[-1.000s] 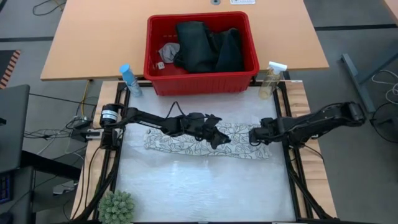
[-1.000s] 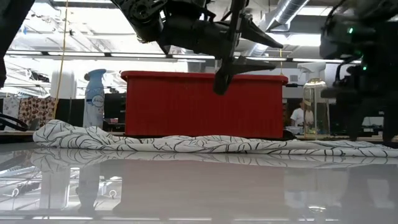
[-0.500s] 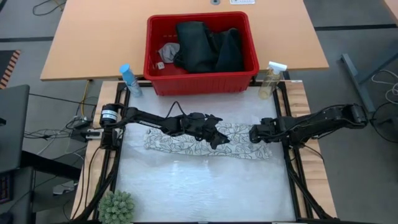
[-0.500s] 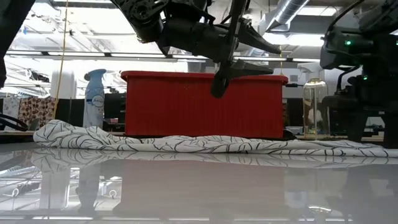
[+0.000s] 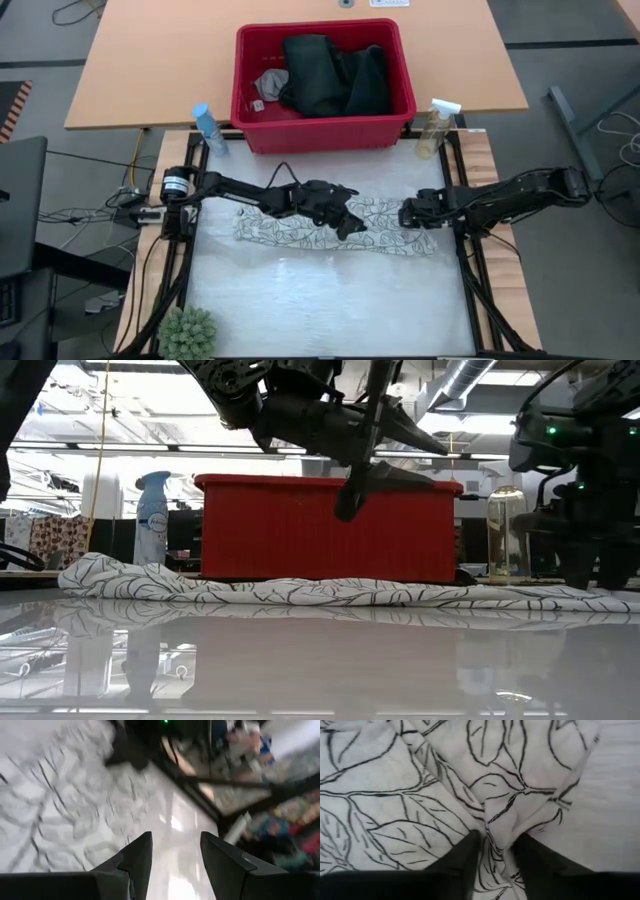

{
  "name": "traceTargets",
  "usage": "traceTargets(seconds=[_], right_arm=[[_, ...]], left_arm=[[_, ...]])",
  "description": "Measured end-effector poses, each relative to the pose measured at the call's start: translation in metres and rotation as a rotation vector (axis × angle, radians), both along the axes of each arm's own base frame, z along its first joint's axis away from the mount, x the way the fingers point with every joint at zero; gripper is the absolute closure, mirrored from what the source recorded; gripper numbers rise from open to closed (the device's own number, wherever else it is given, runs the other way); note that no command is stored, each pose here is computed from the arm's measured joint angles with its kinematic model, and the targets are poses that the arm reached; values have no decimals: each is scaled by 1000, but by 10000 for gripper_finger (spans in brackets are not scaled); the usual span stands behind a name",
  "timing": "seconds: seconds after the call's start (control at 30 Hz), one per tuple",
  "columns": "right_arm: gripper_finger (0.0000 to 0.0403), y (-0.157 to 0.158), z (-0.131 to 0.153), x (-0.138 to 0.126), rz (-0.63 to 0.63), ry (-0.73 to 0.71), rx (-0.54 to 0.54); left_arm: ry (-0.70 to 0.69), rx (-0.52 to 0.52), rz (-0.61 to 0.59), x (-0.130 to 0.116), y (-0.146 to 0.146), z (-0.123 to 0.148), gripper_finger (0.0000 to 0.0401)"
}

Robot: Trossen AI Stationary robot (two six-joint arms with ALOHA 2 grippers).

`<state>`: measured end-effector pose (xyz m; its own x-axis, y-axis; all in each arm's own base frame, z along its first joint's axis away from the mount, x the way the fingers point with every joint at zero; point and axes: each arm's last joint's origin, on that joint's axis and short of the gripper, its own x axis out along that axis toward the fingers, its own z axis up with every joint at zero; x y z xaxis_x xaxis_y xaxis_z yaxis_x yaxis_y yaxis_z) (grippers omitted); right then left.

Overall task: Fold laundry
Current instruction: Fold the white-patterned shirt

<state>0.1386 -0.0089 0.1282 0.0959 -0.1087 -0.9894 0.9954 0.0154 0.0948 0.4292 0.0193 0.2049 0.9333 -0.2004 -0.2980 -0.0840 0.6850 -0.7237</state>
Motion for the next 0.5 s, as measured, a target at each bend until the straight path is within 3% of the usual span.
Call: traceTargets(seconds=[0.23, 0.4, 0.5], right_arm=[[368, 0, 0, 3, 14, -26, -1], [374, 0, 0, 3, 14, -29, -1], [374, 0, 3, 4, 20, -32, 5]], left_arm=[[316, 68, -103, -21, 5, -20, 296], [560, 118, -175, -39, 1, -37, 336], [695, 199, -152, -51, -1, -47, 354]])
